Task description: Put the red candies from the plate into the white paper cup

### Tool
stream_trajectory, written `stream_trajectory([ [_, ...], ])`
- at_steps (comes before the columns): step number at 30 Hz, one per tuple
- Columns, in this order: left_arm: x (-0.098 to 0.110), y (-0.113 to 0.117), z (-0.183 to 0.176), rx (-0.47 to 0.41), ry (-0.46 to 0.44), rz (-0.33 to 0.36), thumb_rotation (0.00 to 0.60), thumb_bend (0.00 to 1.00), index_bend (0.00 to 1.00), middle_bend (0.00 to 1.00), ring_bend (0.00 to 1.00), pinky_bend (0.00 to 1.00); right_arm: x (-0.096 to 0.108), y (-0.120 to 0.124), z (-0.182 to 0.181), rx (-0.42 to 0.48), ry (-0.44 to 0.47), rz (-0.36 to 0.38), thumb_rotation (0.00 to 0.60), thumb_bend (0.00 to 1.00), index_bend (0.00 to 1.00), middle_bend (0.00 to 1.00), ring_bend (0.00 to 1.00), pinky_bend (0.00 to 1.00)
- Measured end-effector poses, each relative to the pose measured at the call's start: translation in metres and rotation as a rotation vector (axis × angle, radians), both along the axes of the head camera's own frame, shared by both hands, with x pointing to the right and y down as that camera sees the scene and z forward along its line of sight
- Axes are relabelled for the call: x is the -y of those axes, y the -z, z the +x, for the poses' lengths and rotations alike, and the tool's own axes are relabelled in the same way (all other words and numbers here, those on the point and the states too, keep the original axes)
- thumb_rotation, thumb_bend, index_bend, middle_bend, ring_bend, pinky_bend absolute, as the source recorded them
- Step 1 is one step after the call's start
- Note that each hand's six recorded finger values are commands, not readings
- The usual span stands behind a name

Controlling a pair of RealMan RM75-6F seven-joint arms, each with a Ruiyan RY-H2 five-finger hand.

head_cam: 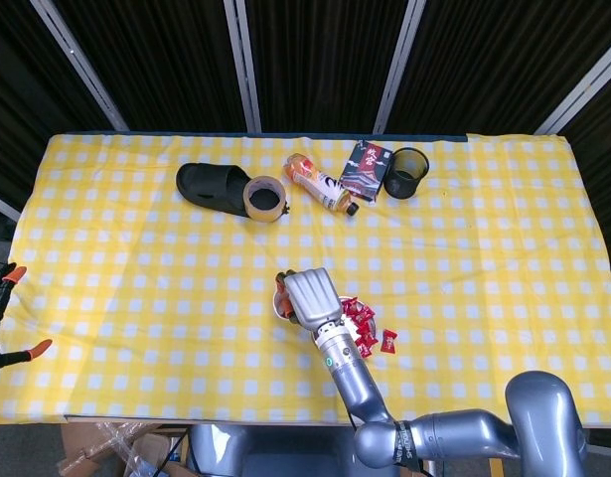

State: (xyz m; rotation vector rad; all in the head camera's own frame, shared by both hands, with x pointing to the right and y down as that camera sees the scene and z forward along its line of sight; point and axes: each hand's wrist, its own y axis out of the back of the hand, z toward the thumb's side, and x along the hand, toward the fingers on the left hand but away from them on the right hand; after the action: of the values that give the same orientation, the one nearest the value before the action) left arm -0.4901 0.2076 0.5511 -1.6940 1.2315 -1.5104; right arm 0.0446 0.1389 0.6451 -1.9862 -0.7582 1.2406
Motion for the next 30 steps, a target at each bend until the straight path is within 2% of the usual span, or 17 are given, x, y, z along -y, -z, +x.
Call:
stream_trajectory([
  [8,0.000,0.001,0.000,0.002,0.002,0.004,0.600,0.04,0.00,0.00,0.00,0.00,-0.002,0.006,0.000,0.013,0.002,0.009,0.600,0.52,0.42,0.46,0.82,0.83],
  [12,0.000,0.001,-0.001,0.003,0.002,0.006,0.600,0.04,0.00,0.00,0.00,0.00,-0.003,0.013,0.005,0.006,0.010,0.026,0.600,0.52,0.31,0.38,0.82,0.83],
  [17,0.000,0.001,0.000,0.008,-0.005,0.008,0.600,0.04,0.00,0.00,0.00,0.00,-0.008,0.021,0.020,-0.027,0.021,0.040,0.600,0.48,0.24,0.32,0.82,0.83],
  [22,-0.001,0.001,0.001,0.015,-0.014,0.014,0.600,0.04,0.00,0.00,0.00,0.00,-0.021,0.023,0.050,-0.083,0.022,0.012,0.600,0.43,0.23,0.30,0.82,0.83],
  [30,-0.002,0.004,0.003,0.028,-0.027,0.039,0.600,0.04,0.00,0.00,0.00,0.00,-0.052,0.019,0.086,-0.155,0.028,-0.064,0.600,0.41,0.23,0.28,0.82,0.83],
])
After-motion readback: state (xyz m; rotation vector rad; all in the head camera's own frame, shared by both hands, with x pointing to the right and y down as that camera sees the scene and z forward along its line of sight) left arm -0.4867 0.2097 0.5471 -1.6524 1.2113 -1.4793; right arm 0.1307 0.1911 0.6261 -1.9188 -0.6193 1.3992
